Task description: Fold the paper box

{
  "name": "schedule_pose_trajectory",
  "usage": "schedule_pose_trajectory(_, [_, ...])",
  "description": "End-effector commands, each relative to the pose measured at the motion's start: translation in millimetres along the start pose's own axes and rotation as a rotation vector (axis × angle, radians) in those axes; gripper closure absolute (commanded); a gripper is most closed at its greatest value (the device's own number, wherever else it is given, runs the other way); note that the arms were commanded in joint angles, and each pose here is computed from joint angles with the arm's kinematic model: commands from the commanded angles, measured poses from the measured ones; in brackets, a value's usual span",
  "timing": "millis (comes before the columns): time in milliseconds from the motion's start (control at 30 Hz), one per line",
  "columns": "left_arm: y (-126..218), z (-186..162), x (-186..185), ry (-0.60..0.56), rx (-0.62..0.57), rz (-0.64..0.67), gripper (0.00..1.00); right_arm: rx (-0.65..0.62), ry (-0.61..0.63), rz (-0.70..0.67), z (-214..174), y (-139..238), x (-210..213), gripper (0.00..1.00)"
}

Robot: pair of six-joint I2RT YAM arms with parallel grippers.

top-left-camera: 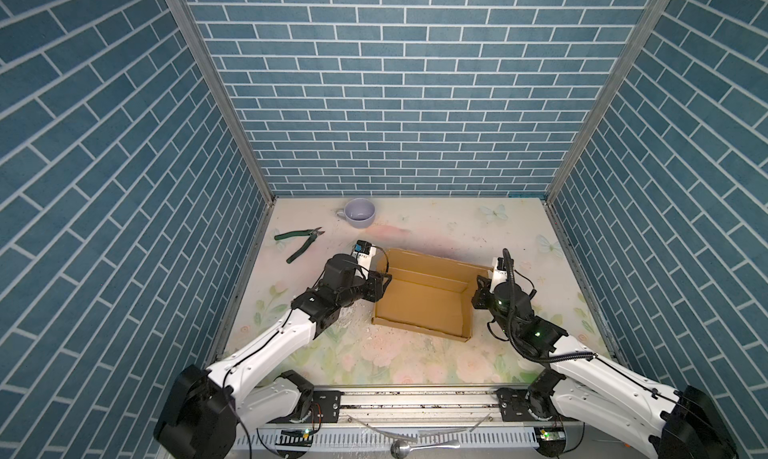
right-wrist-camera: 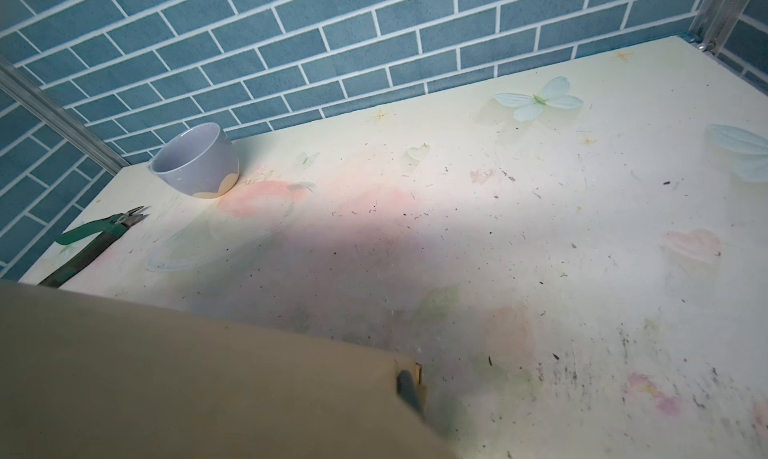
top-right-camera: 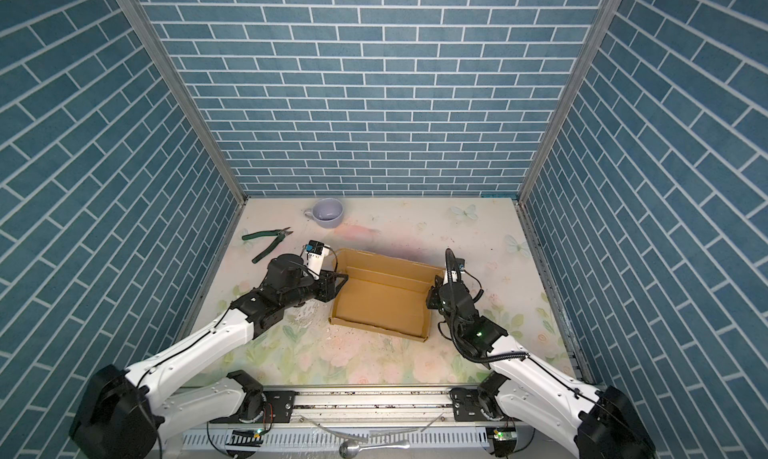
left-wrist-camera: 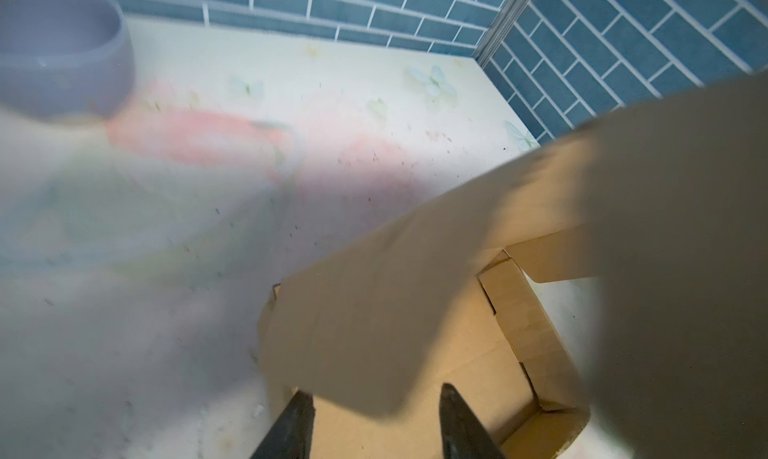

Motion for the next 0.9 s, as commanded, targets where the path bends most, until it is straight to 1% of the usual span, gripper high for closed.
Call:
schedule_pose_trajectory(0, [9.5, -8.8, 11.5, -0.021, 0.11, 0.007, 0.42, 0.024, 0.036, -0.005, 2.3, 1.0, 3.6, 1.0])
schedule_pose_trajectory(67, [7.6, -1.1, 8.4, -0.052, 0.116, -0.019, 0.4, 0.024, 0.041, -0.005, 2.2, 0.6, 3.8, 1.0])
schedule_pose_trajectory(200, [-2.1, 18.7, 2.1, -0.096, 0.077, -0.065, 0.38, 0.021, 0.066, 0.004, 5.9, 0.9, 7.0, 1.0])
schedule_pose_trajectory(333, [-13.7, 31.4, 10.4, -0.151, 0.002, -0.033, 0.34, 0.023, 0.085, 0.006, 5.6, 0.2, 7.5, 1.0])
schedule_pose_trajectory(367, [-14.8, 36.1, 14.9, -0.15, -0.024, -0.026, 0.34, 0.023, 0.092, 0.01, 6.3, 0.4, 8.3, 1.0])
schedule_pose_trajectory(467, [-17.1, 50.8, 35.7, -0.082, -0.151, -0.048, 0.33, 0.021, 0.109, 0.019, 7.5, 0.4, 10.1, 1.0])
schedule_pose_trajectory(500, [-20.3, 52.3, 41.8, -0.068, -0.172, -0.057, 0.33, 0.022, 0.114, 0.021, 8.0, 0.1, 10.8, 1.0])
schedule_pose_trajectory(567, [-29.1, 52.4, 46.1, -0.087, -0.166, -0.068, 0.34, 0.026, 0.119, 0.027, 8.3, -0.6, 12.4, 1.0])
schedule_pose_trajectory(733, [-42.4, 57.9, 38.3, -0.099, -0.151, -0.148, 0.46, 0.032, 0.131, 0.034, 10.0, -1.4, 15.3, 1.0])
schedule_pose_trajectory(833, [-45.2, 51.4, 32.8, -0.113, -0.109, -0.164, 0.55, 0.026, 0.135, 0.038, 13.0, -1.2, 17.2, 1.0])
schedule_pose_trajectory(867, [-46.2, 47.6, 32.4, -0.114, -0.093, -0.161, 0.6, 0.027, 0.135, 0.037, 12.9, -1.6, 17.3, 1.0])
Point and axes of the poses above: each gripper's point midway between its finger pads, its own y axis back along the fingers, its own x axis along the line the jaws close on, z = x × y, the point moved 4 cm from there along y, back along the fingers, and after that the axes turned 5 degrees about -y, right-handed, at the moved point
